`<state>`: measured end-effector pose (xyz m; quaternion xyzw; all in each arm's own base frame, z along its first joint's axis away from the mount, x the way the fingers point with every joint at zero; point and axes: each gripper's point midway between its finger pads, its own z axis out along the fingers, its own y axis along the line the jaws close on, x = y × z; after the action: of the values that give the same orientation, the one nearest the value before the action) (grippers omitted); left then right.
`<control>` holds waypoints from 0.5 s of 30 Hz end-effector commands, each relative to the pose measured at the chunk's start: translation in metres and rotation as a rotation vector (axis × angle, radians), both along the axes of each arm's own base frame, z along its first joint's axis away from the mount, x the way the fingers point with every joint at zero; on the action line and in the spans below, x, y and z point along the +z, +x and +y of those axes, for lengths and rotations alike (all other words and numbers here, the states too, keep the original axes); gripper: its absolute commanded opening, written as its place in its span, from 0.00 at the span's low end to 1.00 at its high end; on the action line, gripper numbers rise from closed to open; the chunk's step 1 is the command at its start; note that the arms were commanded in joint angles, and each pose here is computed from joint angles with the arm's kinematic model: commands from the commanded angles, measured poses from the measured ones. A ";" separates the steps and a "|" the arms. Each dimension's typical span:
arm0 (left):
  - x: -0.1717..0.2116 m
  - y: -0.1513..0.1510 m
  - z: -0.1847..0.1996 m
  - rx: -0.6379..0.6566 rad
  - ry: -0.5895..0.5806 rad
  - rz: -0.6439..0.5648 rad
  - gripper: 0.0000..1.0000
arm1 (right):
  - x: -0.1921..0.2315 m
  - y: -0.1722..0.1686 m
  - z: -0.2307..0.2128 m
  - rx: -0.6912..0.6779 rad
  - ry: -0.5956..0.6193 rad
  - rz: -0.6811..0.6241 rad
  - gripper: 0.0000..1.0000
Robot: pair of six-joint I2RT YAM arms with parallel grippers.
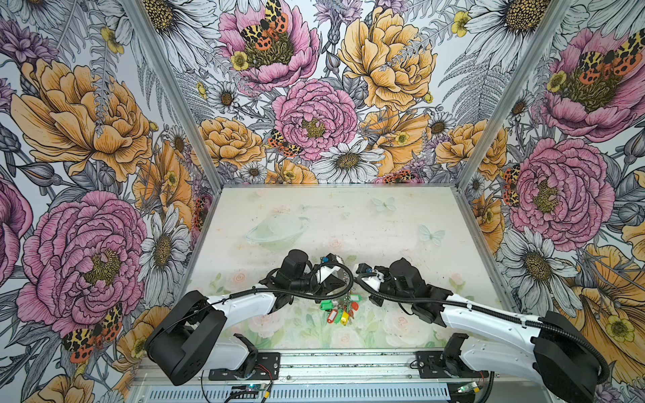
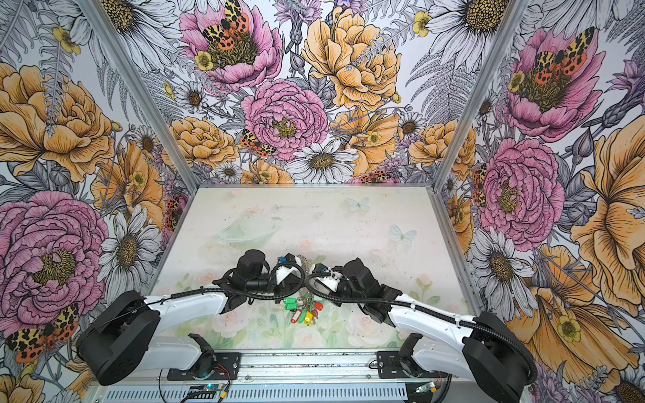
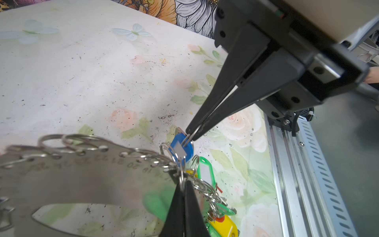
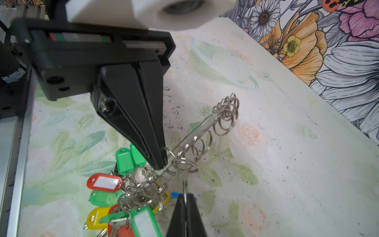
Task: Put the keys on the keyring
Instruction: 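Lift the blue-tagged key and carry it toward the plate in the left gripper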
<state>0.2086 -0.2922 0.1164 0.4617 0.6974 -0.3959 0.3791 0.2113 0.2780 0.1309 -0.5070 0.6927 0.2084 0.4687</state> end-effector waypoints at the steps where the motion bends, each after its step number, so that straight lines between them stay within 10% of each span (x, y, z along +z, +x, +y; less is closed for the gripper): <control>1: 0.013 0.002 -0.005 -0.030 -0.036 -0.003 0.00 | 0.012 0.003 0.004 0.009 0.007 -0.101 0.00; 15: 0.014 0.001 -0.005 -0.033 -0.037 0.000 0.00 | 0.011 0.014 0.002 -0.063 -0.080 -0.198 0.00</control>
<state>0.2072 -0.2914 0.1149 0.4616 0.6993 -0.3997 0.3716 0.2164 0.2811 0.1321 -0.5294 0.6723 0.1383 0.4986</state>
